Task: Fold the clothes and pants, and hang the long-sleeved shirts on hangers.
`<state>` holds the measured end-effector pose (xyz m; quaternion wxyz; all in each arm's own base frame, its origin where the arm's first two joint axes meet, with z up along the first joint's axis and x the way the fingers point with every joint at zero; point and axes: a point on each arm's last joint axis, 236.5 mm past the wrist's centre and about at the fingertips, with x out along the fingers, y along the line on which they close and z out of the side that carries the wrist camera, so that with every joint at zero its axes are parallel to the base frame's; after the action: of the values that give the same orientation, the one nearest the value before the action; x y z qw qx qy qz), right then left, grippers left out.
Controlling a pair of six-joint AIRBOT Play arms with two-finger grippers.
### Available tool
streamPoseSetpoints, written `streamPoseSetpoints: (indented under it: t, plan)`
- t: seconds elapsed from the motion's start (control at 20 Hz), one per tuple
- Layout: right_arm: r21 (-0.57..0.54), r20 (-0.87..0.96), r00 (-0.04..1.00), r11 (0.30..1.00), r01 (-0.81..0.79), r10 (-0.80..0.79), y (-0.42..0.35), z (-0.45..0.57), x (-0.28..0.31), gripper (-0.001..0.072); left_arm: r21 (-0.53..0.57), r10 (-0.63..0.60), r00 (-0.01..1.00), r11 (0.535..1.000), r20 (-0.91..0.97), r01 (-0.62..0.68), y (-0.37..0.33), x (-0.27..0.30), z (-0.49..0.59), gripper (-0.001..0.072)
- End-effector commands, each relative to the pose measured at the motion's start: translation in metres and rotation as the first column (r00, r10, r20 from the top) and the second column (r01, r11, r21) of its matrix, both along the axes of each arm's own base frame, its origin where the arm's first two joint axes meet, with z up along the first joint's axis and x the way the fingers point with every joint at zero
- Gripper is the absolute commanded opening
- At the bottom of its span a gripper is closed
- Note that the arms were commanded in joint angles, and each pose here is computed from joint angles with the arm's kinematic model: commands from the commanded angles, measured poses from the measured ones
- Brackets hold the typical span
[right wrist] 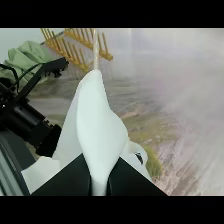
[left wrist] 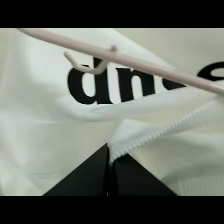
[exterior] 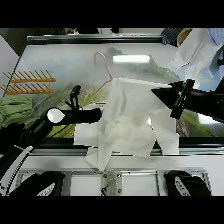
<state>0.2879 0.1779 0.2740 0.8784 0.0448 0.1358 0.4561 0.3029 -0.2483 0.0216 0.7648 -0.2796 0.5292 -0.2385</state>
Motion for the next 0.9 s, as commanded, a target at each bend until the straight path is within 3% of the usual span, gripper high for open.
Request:
streamPoseSetpoints:
  t: [0.0, 0.2, 0.85]
  plan:
    - [0.084, 0.056, 0.998, 0.996, -0.028, 0.024, 0.007, 0.026, -0.008, 0.0029, 0.024, 0.02, 0.999, 1.0, -0.045, -0.019, 0.018, -0.002, -0.014, 0.0018]
    - [0.153, 0.074, 0.996, 0.987, -0.051, 0.04, 0.011, 0.043, -0.014, 0.0028, 0.041, 0.035, 0.997, 0.999, -0.067, -0.032, 0.02, 0.003, -0.029, 0.0018]
    - [0.167, 0.063, 0.997, 0.985, -0.052, 0.042, 0.011, 0.046, -0.018, 0.0028, 0.044, 0.127, 0.991, 0.991, -0.044, -0.125, 0.051, 0.029, -0.029, 0.0018]
